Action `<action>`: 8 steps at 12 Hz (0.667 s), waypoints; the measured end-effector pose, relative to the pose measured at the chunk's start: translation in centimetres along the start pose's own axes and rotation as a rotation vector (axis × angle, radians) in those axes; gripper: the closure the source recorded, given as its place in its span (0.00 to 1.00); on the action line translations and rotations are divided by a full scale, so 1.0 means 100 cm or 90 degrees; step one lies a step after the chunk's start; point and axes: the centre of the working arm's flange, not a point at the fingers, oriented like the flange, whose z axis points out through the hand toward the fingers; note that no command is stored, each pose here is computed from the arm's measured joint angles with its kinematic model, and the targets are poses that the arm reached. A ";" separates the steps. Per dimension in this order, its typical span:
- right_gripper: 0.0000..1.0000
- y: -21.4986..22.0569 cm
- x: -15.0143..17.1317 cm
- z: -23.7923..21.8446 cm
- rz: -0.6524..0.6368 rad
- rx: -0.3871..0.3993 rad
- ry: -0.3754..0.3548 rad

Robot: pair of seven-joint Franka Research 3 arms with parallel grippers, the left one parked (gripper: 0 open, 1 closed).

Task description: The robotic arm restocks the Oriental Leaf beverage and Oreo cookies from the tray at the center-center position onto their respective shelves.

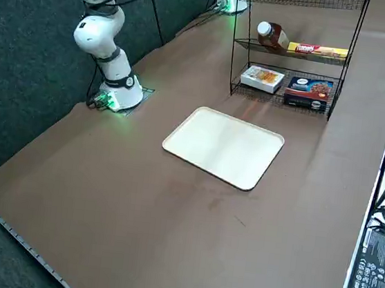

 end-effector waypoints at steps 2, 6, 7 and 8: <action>0.11 0.000 0.000 -0.001 0.000 0.002 0.003; 0.11 -0.001 0.001 -0.002 0.000 0.004 0.008; 0.08 0.000 0.002 -0.003 0.000 0.005 0.009; 0.03 0.000 0.002 -0.005 0.000 0.005 0.012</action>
